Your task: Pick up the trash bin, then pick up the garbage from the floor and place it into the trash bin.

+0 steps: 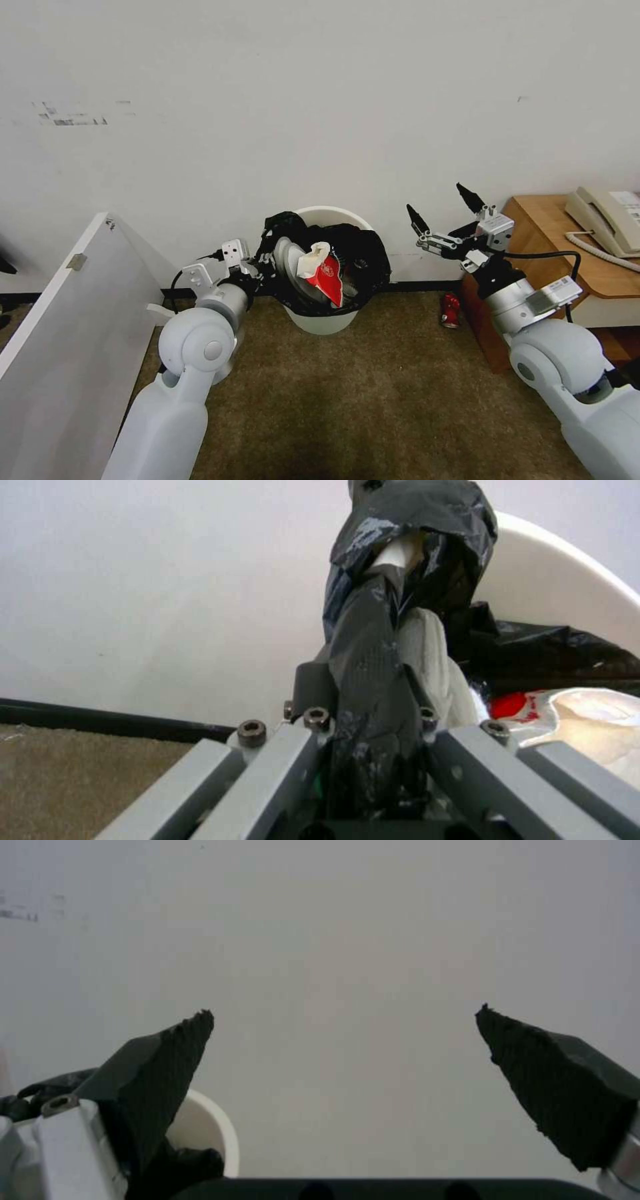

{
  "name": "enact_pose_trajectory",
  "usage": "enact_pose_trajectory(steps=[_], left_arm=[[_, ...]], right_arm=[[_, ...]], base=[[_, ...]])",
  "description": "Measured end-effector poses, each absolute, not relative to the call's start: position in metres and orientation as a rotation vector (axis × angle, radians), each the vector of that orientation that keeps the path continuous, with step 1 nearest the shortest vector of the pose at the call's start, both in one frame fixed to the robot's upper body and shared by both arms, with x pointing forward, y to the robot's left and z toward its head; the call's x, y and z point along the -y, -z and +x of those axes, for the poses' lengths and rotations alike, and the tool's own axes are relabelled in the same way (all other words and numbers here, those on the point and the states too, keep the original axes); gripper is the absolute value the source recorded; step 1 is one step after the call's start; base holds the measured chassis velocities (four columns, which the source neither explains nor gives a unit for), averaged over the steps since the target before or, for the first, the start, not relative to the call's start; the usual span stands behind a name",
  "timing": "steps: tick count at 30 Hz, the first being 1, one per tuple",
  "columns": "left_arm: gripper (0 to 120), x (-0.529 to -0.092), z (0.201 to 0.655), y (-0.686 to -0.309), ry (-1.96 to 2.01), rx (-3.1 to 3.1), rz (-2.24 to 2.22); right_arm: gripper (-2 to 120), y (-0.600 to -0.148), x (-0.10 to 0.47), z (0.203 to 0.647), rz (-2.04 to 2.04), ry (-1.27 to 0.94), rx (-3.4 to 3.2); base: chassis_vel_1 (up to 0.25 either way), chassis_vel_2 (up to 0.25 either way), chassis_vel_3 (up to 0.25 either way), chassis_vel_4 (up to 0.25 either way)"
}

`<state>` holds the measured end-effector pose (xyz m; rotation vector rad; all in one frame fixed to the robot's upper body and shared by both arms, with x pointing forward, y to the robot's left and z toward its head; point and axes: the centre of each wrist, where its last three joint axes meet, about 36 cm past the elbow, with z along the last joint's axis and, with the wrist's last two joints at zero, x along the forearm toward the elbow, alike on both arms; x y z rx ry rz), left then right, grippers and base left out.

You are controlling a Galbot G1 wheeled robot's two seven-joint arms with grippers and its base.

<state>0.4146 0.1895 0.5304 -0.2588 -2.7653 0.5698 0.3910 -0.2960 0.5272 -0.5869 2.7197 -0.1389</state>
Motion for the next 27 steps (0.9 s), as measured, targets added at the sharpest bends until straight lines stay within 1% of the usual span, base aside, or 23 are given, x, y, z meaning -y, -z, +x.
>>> enact_pose_trajectory(steps=[27], left_arm=[[4,-0.1890,0.4151,-0.5306,-0.571,2.763,-0.263]], right_arm=[[100,-0.5252,0.2971,0.3943,-0.595,0.138,-2.751]], base=[[0.000,0.000,0.000,0.000]])
